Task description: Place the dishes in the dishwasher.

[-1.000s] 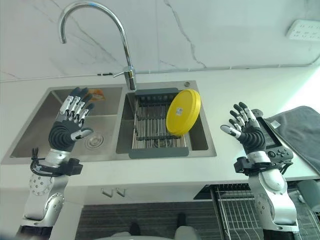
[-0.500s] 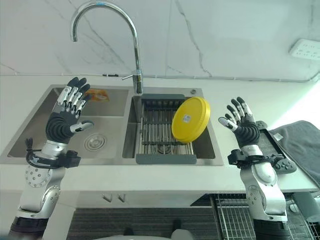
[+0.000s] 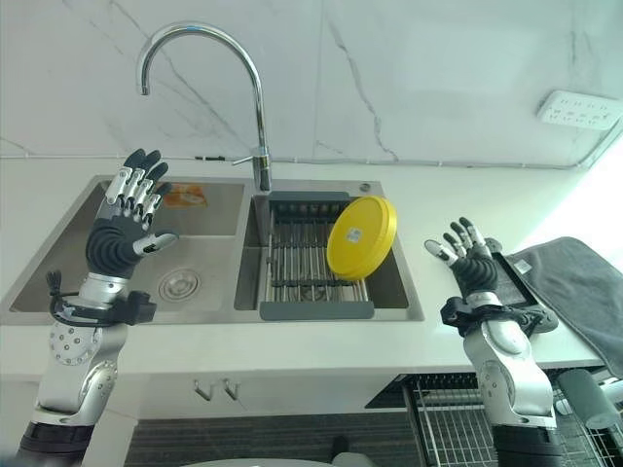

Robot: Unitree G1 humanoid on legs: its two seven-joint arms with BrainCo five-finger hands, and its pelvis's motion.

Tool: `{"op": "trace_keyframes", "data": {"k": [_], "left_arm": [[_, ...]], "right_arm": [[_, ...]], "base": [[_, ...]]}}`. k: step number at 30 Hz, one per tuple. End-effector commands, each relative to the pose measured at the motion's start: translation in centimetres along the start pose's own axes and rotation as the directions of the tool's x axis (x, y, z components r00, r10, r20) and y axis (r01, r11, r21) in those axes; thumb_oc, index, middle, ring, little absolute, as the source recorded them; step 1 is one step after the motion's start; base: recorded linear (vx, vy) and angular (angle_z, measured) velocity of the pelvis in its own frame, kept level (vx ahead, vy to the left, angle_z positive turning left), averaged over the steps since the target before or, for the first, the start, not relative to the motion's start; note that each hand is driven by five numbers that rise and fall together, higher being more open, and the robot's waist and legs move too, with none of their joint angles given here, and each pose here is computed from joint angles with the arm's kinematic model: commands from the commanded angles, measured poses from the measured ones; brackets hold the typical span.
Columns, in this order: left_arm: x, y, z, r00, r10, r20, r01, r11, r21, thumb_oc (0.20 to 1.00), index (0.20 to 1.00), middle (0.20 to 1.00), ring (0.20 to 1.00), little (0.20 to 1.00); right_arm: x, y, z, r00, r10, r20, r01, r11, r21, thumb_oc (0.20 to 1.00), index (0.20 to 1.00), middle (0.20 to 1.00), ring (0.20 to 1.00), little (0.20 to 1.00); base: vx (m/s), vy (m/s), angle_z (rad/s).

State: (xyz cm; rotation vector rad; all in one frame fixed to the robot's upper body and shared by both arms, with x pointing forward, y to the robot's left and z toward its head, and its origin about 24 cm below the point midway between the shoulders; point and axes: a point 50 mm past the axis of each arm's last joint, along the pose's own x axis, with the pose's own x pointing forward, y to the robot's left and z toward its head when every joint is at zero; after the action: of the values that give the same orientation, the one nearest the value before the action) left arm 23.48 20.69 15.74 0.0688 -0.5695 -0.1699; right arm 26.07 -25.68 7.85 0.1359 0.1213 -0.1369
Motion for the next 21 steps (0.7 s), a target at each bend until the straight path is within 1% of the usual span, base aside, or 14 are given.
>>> {"op": "trace_keyframes", "data": {"k": [1, 3, 6, 21], "left_arm": [[1.3, -0.3, 0.9, 0.997, -0.046, 0.068, 0.042, 0.997, 0.060, 1.000, 1.000, 1.000, 1.000, 1.000], [1.3, -0.3, 0.7, 0.997, -0.050, 0.057, 0.046, 0.997, 0.061, 1.000, 1.000, 1.000, 1.000, 1.000], [1.4, -0.4, 0.4, 0.997, -0.056, 0.045, 0.054, 0.997, 0.060, 1.000, 1.000, 1.000, 1.000, 1.000], [1.3, -0.6, -0.4, 0.997, -0.072, -0.006, 0.072, 0.996, 0.060, 1.000, 1.000, 1.000, 1.000, 1.000]], "right_arm": [[1.3, 0.3, 3.7, 0.992, 0.048, 0.113, -0.050, 0.999, 0.021, 1.000, 1.000, 1.000, 1.000, 1.000], [1.6, 0.8, 3.3, 0.993, 0.095, 0.076, -0.100, 0.993, 0.060, 1.000, 1.000, 1.000, 1.000, 1.000], [2.0, 1.1, 2.7, 0.991, 0.126, 0.042, -0.130, 0.987, 0.098, 1.000, 1.000, 1.000, 1.000, 1.000], [3.0, 1.6, 2.9, 0.988, 0.151, 0.018, -0.152, 0.982, 0.116, 1.000, 1.000, 1.000, 1.000, 1.000]], "base": [[0.00, 0.000, 0.00], [-0.02, -0.008, 0.00], [0.01, -0.010, 0.01], [0.00, -0.003, 0.01]]}}
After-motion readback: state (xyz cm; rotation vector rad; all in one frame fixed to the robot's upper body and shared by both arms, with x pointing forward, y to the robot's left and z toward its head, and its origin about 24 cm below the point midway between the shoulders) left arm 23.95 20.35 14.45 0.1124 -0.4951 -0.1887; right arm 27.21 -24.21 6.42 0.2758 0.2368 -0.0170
